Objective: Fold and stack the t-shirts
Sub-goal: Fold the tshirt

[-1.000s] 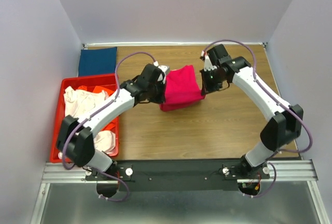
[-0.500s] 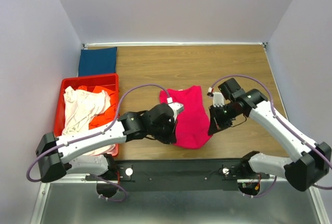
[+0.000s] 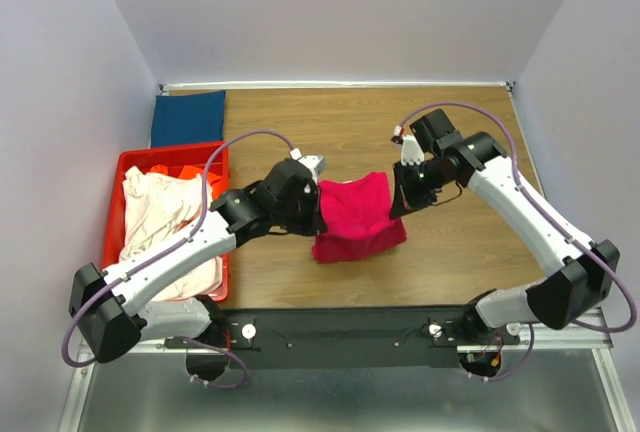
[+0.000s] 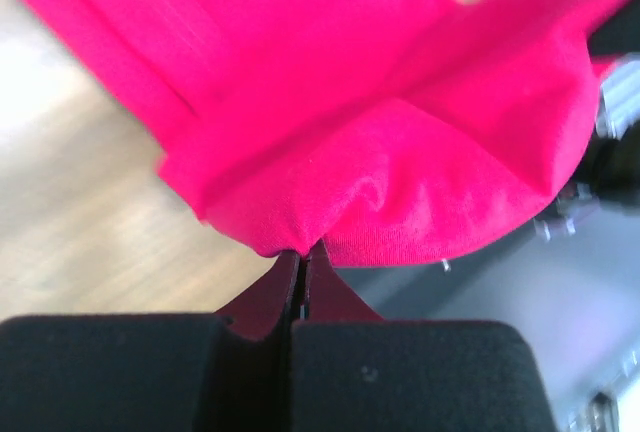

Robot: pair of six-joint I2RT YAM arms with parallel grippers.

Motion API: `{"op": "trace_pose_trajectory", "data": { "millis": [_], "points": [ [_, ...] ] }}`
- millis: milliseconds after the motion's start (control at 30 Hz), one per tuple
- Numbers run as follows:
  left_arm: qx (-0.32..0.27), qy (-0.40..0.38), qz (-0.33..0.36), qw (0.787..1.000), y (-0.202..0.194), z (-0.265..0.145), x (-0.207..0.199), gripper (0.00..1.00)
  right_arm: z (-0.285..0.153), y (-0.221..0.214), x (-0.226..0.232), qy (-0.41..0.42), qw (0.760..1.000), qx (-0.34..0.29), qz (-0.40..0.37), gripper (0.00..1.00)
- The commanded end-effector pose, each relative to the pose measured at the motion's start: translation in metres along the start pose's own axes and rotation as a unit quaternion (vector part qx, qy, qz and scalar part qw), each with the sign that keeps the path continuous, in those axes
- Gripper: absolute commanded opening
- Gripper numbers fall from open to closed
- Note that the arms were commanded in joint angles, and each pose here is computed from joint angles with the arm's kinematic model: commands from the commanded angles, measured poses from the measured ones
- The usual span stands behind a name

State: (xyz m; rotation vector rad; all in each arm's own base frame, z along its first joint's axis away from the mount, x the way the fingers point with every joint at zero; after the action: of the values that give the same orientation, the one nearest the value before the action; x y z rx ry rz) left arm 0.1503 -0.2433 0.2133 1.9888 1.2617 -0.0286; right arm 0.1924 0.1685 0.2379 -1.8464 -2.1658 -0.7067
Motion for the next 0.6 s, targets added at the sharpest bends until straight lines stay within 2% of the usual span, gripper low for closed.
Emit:
{"op": "trace_pose_trajectory", "data": {
  "millis": [0,300,567],
  "points": [
    [-0.055,0.015,0.028,0.998,0.043,-0.006,0.017,0.0,0.005,0.033,0.002,-0.026,0.999,-0.027,-0.026,0.01],
    [-0.064,-0.009,0.039,0.997,0.073,0.009,0.039,0.0,0.013,0.079,0.008,-0.03,0.997,-0.037,-0.053,0.01],
    [-0.055,0.008,0.029,0.998,0.1,0.031,0.081,0.0,0.033,0.117,-0.021,-0.045,0.999,-0.028,-0.012,0.01]
  ]
}}
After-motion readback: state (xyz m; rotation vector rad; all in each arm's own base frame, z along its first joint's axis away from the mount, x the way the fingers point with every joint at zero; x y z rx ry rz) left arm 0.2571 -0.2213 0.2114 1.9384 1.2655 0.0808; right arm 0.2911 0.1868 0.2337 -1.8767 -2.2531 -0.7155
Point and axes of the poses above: each gripper's point midway between its finger pads, its own z axis out along the fingers, its own x axis along the line the jaws close on, y = z × x, the point moved 5 cm from there along -z, back along the fingers, and after that the axes turned 8 degrees about z, right-handed, at the moved point
